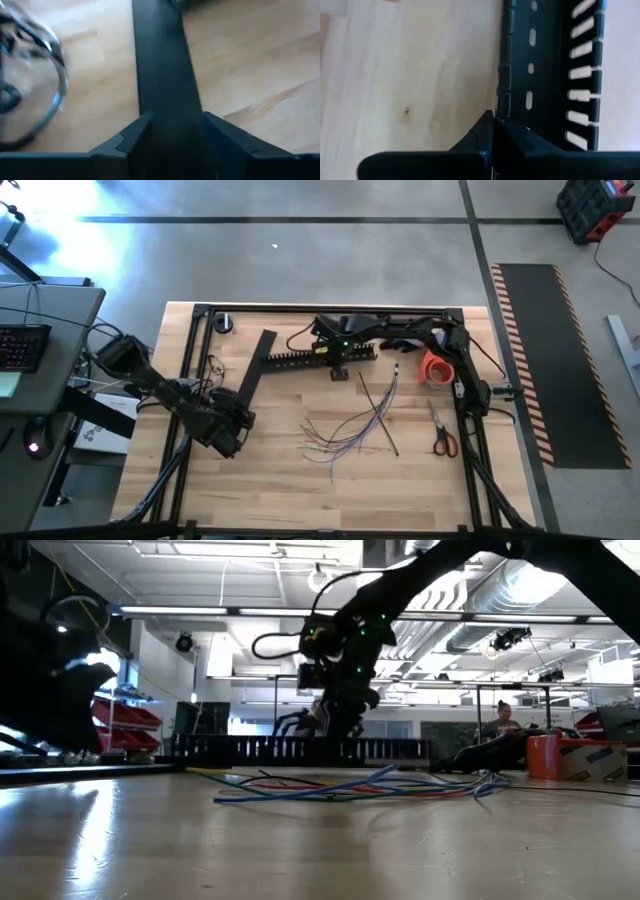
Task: Ziptie cables
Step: Move the black cable duct to the top left of the table, then wrap the cables together using a zip tie
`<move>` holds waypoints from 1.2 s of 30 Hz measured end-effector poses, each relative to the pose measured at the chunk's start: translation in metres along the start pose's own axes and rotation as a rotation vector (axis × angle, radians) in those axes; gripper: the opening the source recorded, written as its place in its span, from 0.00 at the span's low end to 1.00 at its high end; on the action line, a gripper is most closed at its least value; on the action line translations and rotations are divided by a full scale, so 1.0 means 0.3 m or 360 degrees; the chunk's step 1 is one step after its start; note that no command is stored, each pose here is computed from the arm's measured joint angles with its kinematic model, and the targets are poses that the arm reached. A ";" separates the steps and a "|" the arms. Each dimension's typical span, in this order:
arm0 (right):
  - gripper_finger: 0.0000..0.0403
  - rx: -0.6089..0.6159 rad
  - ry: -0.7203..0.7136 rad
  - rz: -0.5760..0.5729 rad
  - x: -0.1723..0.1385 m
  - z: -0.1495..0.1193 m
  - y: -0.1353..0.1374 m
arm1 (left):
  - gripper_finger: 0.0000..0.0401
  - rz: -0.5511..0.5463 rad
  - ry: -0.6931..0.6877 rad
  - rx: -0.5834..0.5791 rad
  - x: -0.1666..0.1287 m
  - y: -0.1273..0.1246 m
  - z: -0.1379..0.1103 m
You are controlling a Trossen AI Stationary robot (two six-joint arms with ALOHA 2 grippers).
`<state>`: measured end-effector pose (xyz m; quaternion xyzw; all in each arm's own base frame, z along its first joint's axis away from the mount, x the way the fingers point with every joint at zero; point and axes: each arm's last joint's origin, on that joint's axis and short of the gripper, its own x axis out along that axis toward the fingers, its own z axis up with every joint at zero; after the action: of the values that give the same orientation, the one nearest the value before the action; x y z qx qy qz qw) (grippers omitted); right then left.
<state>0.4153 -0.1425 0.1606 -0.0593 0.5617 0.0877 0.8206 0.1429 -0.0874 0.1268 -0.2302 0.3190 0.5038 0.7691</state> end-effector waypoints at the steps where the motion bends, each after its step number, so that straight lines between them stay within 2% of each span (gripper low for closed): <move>1: 0.00 0.0009 0.0009 0.0006 0.010 -0.012 0.000 | 0.44 -0.0011 -0.0011 0.0003 -0.010 -0.001 0.013; 7: 0.00 0.0099 0.0060 0.0027 0.038 -0.051 0.011 | 0.57 -0.0155 -0.0160 0.0027 -0.052 -0.004 0.079; 14: 0.02 0.0290 0.0112 -0.0031 0.039 -0.054 0.003 | 0.59 -0.0236 -0.0262 0.0049 -0.061 -0.011 0.111; 17: 0.10 0.0339 0.0177 -0.0055 0.041 -0.069 0.002 | 0.59 -0.0274 -0.0265 0.0064 -0.063 -0.023 0.110; 22: 0.33 0.0339 0.0231 -0.0043 0.014 -0.058 0.002 | 0.59 -0.0341 -0.0327 0.0077 -0.066 -0.043 0.113; 26: 0.48 0.0329 0.0212 -0.0106 -0.093 -0.018 0.000 | 0.59 -0.0367 -0.0351 0.0099 -0.068 -0.053 0.114; 29: 0.53 0.0307 0.0123 -0.0193 -0.226 0.010 0.022 | 0.59 -0.0382 -0.0369 0.0119 -0.069 -0.058 0.115; 32: 0.53 0.0274 0.0090 -0.0203 -0.382 0.011 0.100 | 0.59 -0.0416 -0.0340 0.0177 -0.072 -0.070 0.112; 36: 0.49 0.0338 0.0073 -0.0284 -0.558 -0.029 0.269 | 0.59 -0.0518 -0.0338 0.0270 -0.082 -0.103 0.111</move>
<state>0.3311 -0.0784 0.3136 -0.0239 0.5790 -0.0469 0.8136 0.1729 -0.0925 0.1687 -0.1587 0.2359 0.3658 0.8862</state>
